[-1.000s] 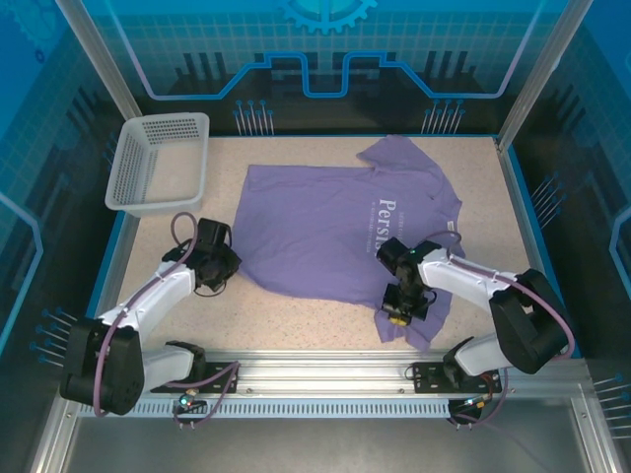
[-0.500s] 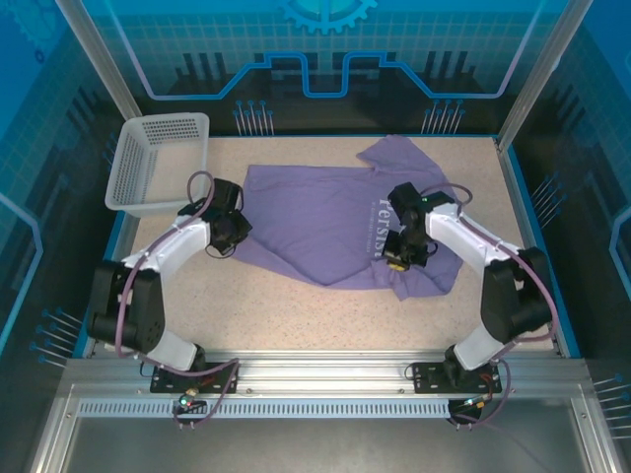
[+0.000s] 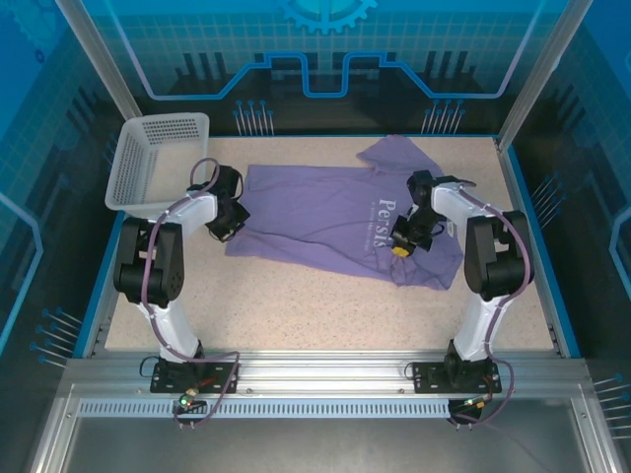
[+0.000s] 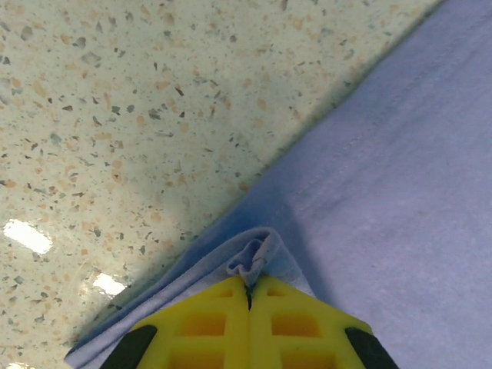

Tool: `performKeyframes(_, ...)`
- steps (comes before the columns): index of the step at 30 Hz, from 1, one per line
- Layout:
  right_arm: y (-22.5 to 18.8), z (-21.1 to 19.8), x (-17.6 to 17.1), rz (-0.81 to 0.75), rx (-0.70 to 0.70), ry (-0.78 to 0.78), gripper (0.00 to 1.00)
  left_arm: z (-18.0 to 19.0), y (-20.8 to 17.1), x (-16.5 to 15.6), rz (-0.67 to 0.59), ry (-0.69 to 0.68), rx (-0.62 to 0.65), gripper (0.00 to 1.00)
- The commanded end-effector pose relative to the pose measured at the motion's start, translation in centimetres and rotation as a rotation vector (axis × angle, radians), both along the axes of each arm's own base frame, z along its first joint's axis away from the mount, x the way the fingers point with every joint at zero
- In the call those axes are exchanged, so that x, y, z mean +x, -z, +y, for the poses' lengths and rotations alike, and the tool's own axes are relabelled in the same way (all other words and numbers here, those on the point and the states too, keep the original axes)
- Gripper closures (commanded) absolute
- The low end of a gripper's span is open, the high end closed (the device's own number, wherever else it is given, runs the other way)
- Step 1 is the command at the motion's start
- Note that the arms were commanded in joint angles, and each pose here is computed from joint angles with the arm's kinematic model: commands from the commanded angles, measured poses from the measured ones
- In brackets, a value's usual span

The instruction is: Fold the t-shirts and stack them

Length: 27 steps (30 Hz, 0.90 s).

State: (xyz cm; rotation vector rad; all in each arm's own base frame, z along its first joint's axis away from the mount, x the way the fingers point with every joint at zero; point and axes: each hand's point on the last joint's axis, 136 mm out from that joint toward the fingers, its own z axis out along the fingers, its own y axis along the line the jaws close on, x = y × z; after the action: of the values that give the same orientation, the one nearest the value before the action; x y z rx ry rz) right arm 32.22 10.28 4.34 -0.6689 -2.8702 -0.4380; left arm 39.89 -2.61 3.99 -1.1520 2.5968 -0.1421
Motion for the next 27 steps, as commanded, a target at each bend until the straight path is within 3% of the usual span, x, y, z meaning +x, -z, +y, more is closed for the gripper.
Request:
performKeyframes(1,-0.1,0.6,0.9,0.003,0.08,0.014,1.0,1.3,0.0,-0.5,0.04,0.002,0.051,1.0)
performKeyframes(11,-3.1,2.1,-0.5,-0.07,0.203,0.002,1.0,-0.5,-3.8,-2.2,-0.067,0.032,-0.062,1.0)
performKeyframes(16,-4.3,2.7,-4.3,-0.091,0.251,-0.058,1.0,-1.4,-4.6,-7.2,-0.084,0.049,-0.094,1.0)
performKeyframes(27,-5.0,2.3,-15.3,-0.06,0.292,-0.172,1.0,-2.0,-1.5,-19.2,-0.016,0.066,-0.148,1.0)
